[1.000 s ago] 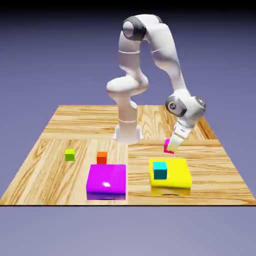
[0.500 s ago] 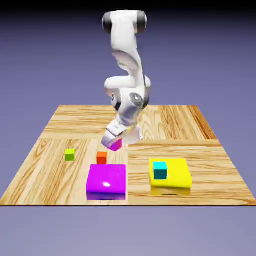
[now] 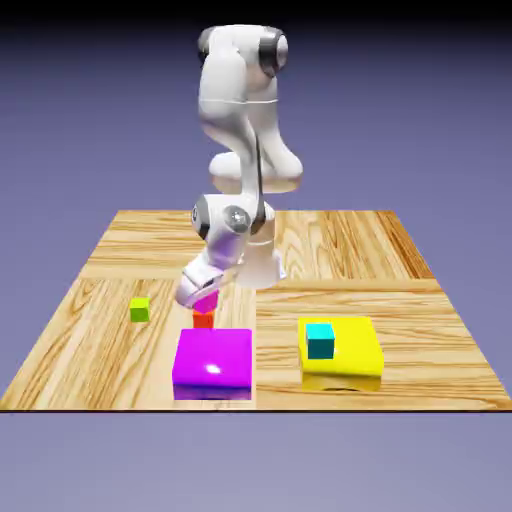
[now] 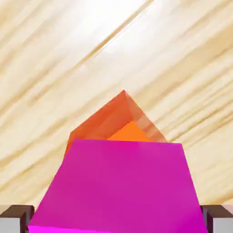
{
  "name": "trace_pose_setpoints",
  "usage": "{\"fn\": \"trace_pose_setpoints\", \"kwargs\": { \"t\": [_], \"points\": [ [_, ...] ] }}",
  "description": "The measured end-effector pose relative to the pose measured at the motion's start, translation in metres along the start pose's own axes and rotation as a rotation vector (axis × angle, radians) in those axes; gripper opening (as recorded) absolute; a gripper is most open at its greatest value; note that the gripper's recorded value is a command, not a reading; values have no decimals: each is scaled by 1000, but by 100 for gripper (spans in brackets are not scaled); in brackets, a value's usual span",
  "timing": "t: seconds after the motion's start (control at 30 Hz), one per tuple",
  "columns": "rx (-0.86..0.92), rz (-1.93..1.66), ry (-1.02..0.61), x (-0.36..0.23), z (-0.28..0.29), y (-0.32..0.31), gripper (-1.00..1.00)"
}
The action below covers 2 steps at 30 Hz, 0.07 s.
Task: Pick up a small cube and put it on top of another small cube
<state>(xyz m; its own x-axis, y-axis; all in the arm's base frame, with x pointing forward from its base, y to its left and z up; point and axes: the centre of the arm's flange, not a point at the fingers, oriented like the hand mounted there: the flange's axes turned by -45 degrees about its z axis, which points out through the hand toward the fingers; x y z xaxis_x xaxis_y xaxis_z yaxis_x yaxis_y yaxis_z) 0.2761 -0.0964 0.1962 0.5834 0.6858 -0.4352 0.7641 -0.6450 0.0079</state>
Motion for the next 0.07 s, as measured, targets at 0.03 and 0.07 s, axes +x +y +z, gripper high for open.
{"fn": "trace_pose_setpoints", "kwargs": {
  "t": [0.03,0.07],
  "points": [
    [0,0,0,-1,-9,0,100],
    [1,0,0,-3,-18,0,100]
  ]
}}
